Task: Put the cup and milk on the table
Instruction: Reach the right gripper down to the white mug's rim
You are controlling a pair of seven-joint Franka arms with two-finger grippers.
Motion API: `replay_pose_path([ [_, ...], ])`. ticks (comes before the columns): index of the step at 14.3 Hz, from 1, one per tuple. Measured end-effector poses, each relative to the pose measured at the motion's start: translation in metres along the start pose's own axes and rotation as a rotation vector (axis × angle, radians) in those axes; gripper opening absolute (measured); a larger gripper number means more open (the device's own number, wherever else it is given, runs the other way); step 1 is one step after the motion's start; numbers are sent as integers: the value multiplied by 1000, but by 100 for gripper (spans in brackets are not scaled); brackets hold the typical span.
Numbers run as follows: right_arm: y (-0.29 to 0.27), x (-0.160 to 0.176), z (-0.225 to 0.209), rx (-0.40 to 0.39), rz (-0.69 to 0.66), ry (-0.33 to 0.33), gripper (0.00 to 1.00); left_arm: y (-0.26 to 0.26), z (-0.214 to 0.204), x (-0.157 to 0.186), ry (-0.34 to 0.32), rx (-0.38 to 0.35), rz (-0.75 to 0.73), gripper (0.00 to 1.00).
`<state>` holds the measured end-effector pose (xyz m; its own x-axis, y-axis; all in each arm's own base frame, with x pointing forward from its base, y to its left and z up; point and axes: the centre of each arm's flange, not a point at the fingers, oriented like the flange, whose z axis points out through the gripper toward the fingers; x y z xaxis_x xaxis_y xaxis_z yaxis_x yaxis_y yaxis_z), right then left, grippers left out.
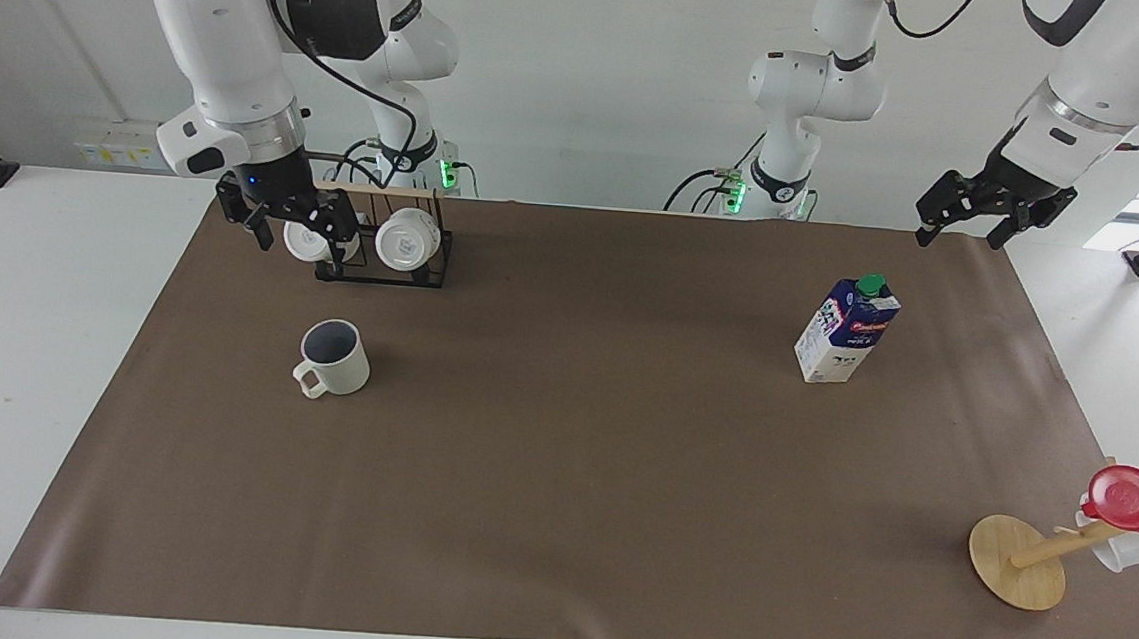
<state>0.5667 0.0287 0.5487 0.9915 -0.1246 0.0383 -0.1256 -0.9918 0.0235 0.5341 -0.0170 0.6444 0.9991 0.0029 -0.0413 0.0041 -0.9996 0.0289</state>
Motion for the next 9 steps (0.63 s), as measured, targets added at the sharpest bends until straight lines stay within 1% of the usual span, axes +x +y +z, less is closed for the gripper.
replay_pose_path([
  [3, -4, 11, 50, -9, -3, -28, 100, 0, 0, 0, 0, 0, 0, 100],
  [5, -7, 17, 81, -11, -5, -28, 100, 0, 0, 0, 0, 0, 0, 100],
  [7, -8, 19, 100, -10, -1, -22, 100, 0, 0, 0, 0, 0, 0, 100],
  [9, -9, 17, 117, -13, 3, -35, 100, 0, 0, 0, 0, 0, 0, 100],
])
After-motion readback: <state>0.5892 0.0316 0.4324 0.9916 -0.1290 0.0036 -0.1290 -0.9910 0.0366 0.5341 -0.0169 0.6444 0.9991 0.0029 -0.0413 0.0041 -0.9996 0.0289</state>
